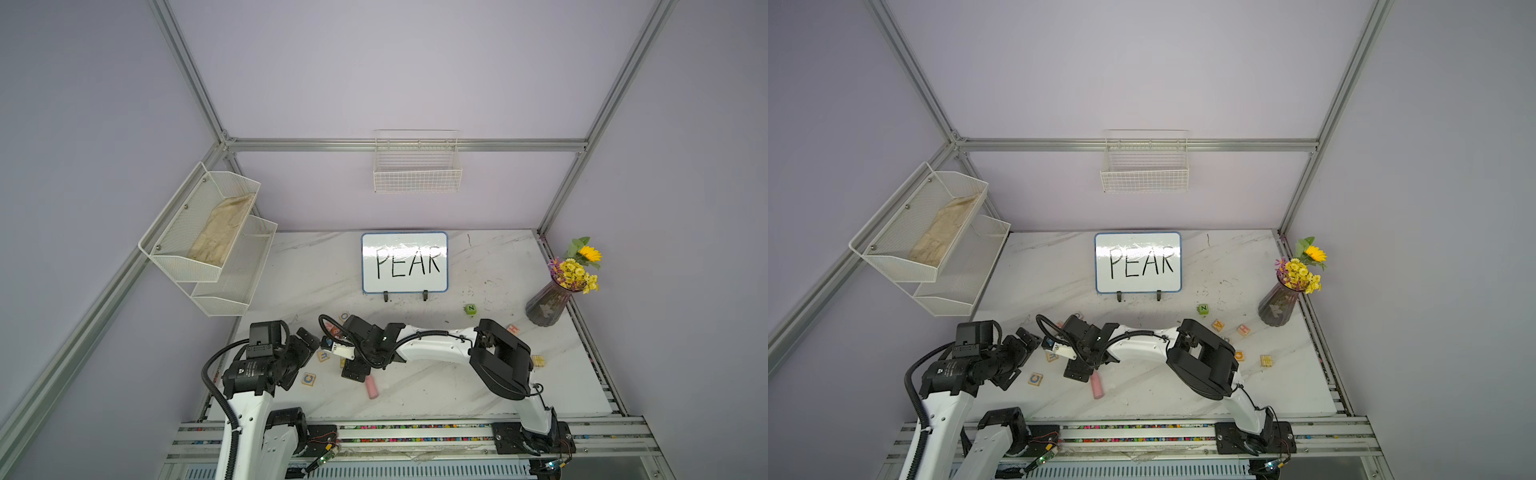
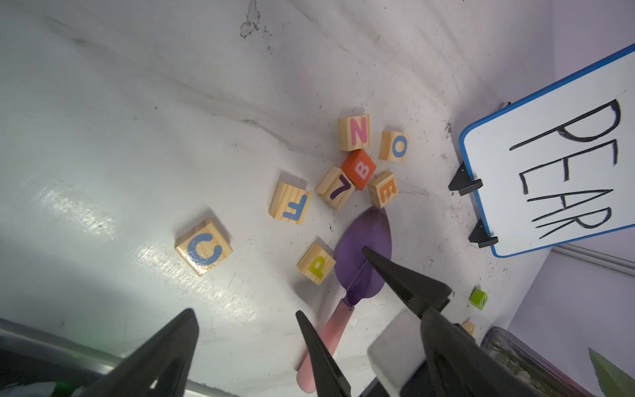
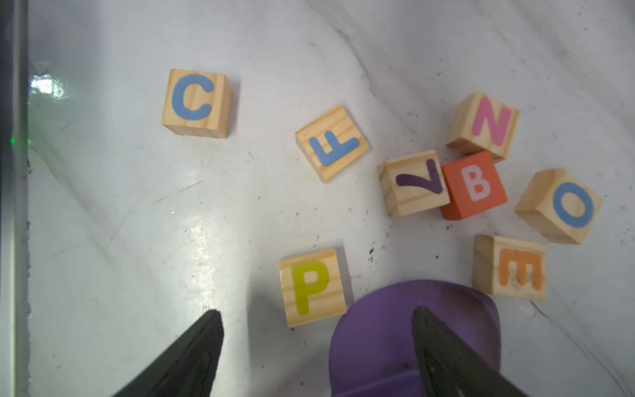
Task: Spell the uppercase word “pear” with letter blocks
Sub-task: Pick up the letter block from the center of the board.
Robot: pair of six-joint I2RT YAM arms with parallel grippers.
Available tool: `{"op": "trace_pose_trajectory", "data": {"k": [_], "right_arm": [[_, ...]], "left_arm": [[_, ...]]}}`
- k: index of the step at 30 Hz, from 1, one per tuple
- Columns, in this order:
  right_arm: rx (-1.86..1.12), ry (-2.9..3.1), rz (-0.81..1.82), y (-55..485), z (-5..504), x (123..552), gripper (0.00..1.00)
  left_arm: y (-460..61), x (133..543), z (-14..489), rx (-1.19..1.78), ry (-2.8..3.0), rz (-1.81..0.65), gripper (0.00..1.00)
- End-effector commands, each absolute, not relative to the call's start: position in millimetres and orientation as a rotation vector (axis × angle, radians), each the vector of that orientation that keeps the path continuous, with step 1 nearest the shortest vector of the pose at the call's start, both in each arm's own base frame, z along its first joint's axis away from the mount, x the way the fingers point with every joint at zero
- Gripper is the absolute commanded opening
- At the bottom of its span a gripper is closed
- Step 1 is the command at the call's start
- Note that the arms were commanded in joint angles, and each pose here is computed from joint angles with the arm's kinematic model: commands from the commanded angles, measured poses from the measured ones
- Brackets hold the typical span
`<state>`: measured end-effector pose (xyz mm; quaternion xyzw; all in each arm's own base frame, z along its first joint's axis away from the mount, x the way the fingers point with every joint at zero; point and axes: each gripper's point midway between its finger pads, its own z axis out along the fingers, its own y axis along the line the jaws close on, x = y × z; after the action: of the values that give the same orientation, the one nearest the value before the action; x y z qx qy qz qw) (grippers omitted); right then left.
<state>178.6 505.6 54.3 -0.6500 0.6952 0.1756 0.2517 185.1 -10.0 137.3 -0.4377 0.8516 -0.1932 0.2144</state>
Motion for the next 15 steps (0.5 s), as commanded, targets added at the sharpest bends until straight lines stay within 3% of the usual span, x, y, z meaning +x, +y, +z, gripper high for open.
{"op": "trace_pose_trajectory", "data": {"k": [1,6,15], "right_arm": [[-1.844,1.805,0.463,517.6,59.5,170.2,0.87],[-1.889,1.820,0.468,527.3,47.1,169.8,0.81],[-1.876,1.837,0.393,527.5,36.6,181.3,0.77]], "left_arm": [[-7.6,196.1,123.7,-1.268,2.324,-0.612,1.00],[-8.9,201.1,104.3,-1.345,2.302,-0.713,1.00],[2.3,200.9,108.7,-1.310,2.292,-0.627,1.00]]}}
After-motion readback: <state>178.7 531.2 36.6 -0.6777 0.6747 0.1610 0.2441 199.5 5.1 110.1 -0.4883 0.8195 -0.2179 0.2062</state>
